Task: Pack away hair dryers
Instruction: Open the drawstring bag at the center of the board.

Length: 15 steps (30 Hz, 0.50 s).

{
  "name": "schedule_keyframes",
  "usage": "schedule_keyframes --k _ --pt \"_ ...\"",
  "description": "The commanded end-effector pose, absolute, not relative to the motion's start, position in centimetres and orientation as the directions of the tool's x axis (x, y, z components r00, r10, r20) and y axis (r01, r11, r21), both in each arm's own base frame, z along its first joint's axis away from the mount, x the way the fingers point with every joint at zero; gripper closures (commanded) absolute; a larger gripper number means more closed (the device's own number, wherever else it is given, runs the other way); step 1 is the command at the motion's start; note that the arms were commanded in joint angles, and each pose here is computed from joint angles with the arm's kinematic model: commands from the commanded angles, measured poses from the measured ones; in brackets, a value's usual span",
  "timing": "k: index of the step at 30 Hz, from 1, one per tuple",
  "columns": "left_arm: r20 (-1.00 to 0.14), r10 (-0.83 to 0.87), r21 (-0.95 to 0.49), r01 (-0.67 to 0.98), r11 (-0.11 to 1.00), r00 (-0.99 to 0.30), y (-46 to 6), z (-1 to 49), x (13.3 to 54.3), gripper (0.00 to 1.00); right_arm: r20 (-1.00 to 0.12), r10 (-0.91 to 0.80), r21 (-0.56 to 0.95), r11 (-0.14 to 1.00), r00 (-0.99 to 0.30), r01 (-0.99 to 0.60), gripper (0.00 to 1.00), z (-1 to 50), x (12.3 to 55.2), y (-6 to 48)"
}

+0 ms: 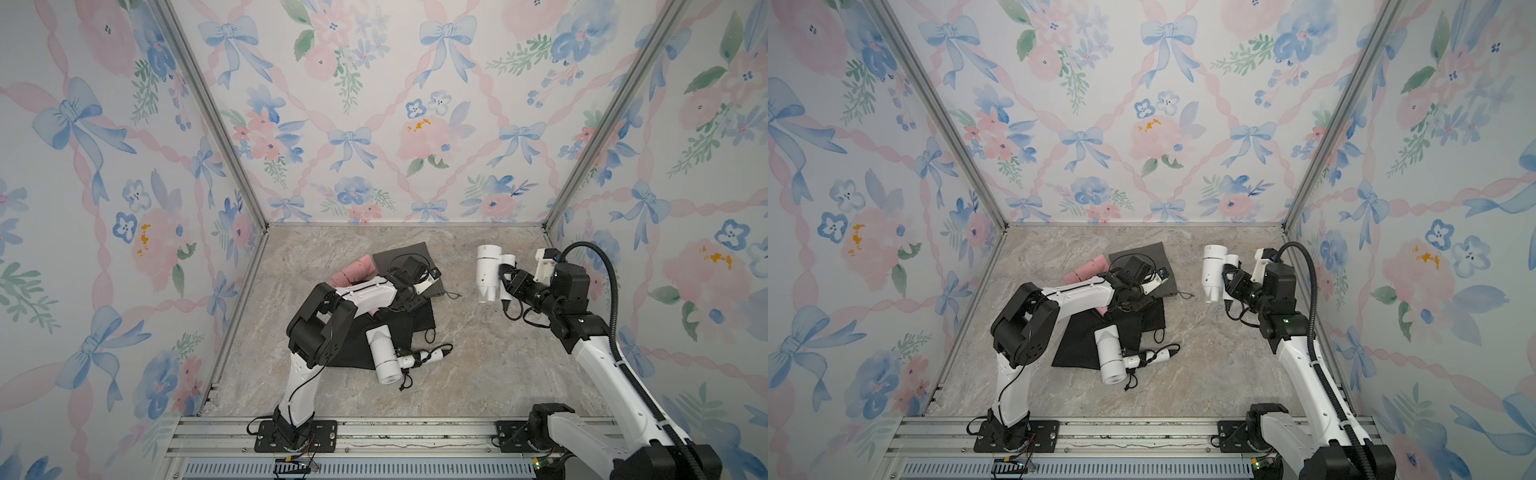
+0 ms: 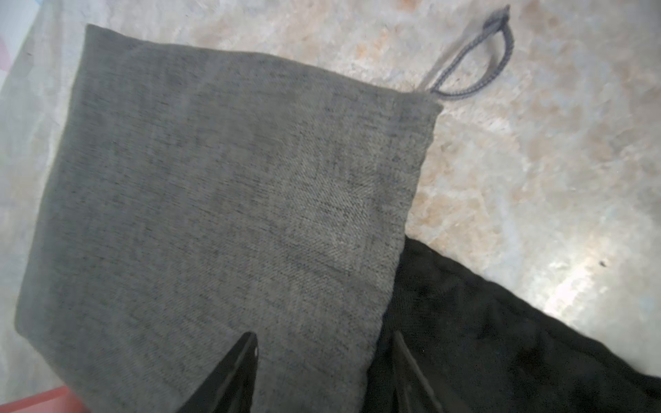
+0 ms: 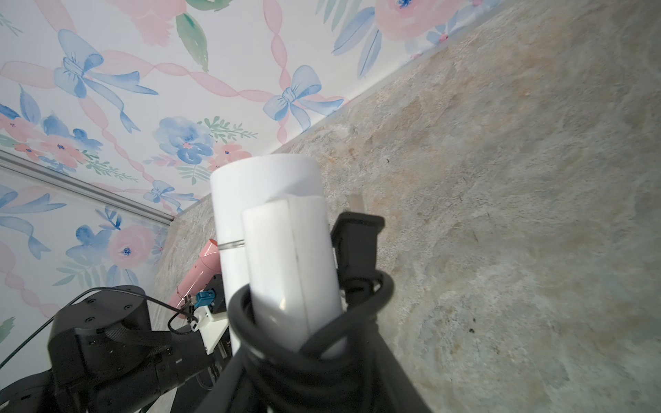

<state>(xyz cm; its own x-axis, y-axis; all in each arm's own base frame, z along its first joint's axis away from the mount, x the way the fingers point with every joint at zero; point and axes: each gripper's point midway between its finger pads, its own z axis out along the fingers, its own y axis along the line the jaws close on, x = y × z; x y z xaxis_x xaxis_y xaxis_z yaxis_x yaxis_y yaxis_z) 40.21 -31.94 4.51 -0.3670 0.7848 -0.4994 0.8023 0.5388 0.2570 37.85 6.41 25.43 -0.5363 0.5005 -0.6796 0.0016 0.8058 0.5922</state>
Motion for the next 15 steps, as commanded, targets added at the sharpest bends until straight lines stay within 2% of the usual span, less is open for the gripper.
schedule_keyframes --k 1,8,15 --pt "-0.483 0.793 0.230 0.820 0.524 -0.372 -31.8 3.8 40.0 0.38 -0.707 0.491 0.599 0.798 -0.510 -0.062 0.71 26.8 38.6 7.3" --pt "-0.485 0.782 0.232 0.805 0.547 -0.391 -31.4 3.7 40.9 0.59 -0.709 0.485 0.596 0.800 -0.513 -0.068 0.71 26.7 38.6 7.5" --pt "-0.506 0.773 0.230 0.804 0.548 -0.382 -31.8 4.5 41.5 0.88 -0.709 0.479 0.592 0.803 -0.517 -0.070 0.71 26.6 38.6 7.8"
